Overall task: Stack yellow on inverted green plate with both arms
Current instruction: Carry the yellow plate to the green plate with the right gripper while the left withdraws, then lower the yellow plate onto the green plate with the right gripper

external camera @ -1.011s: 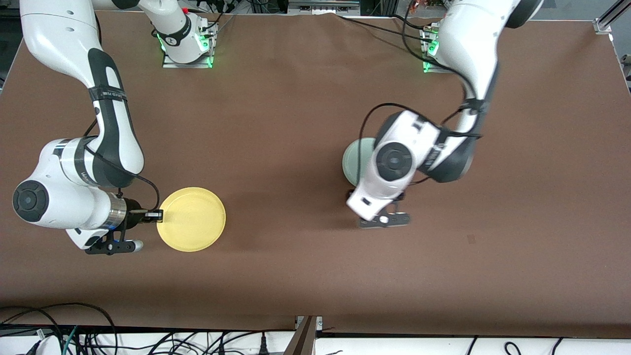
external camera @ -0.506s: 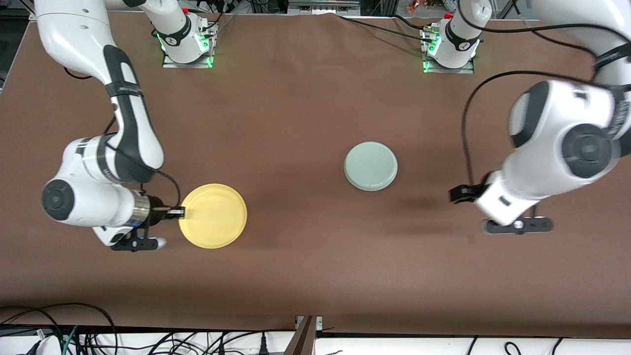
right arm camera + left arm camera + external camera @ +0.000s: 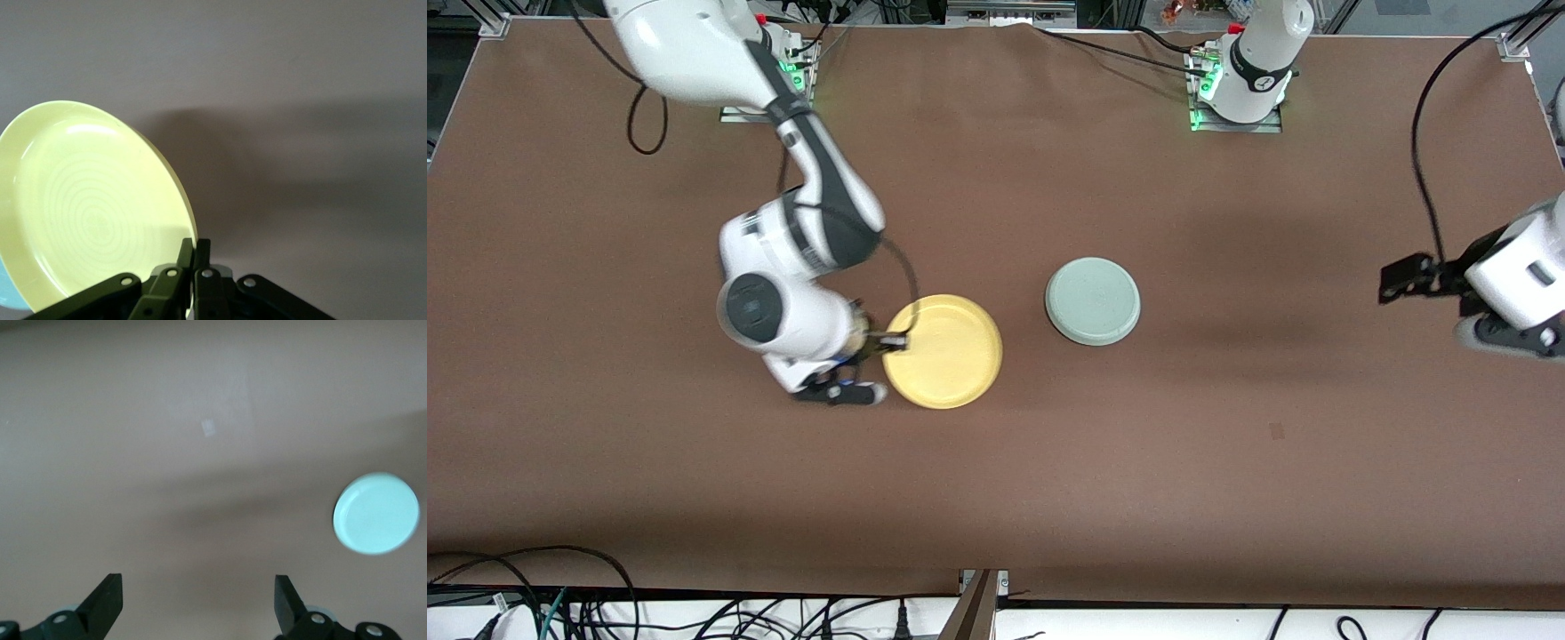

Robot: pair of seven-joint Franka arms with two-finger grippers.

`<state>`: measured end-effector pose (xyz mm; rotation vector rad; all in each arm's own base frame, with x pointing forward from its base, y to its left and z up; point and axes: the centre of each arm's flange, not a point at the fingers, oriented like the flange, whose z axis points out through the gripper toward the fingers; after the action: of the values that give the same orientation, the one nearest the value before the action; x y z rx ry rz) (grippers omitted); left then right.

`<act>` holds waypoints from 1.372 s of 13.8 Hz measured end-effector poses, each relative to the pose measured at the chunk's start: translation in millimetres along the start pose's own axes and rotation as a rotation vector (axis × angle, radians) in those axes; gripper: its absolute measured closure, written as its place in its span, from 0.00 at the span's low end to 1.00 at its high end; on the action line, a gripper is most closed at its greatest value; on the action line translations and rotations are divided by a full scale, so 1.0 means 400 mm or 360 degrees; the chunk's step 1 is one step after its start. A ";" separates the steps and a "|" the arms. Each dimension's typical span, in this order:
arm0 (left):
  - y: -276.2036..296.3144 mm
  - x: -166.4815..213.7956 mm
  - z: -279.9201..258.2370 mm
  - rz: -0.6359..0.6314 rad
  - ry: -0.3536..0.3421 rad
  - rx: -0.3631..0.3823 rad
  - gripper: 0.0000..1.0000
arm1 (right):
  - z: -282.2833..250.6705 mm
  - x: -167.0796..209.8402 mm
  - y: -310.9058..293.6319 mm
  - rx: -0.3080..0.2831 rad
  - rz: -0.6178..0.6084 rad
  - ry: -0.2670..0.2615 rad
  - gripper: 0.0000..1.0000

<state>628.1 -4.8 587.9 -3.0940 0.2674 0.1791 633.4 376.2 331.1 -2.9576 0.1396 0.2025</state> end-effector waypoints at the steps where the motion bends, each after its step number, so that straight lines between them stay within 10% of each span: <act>1: -0.010 -0.034 -0.014 0.0024 -0.0046 0.0044 0.00 | 0.019 -0.050 -0.076 0.0014 0.0025 0.0020 0.97; 4: -0.007 -0.079 -0.055 0.0050 -0.0032 0.0125 0.00 | 0.125 -0.236 -0.303 0.0081 0.0102 0.0095 0.97; 9: -0.032 -0.200 -0.044 -0.0050 0.0301 0.0164 0.00 | 0.323 -0.511 -0.484 0.0156 0.0187 0.0153 0.97; 19: 0.008 -0.248 -0.015 -0.0061 0.0166 0.0027 0.00 | 0.426 -0.445 -0.421 0.0141 0.0232 0.0262 0.97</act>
<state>531.0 8.6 605.2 -3.0933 0.2107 0.0140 453.9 586.2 218.4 -2.8735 0.3765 -0.0283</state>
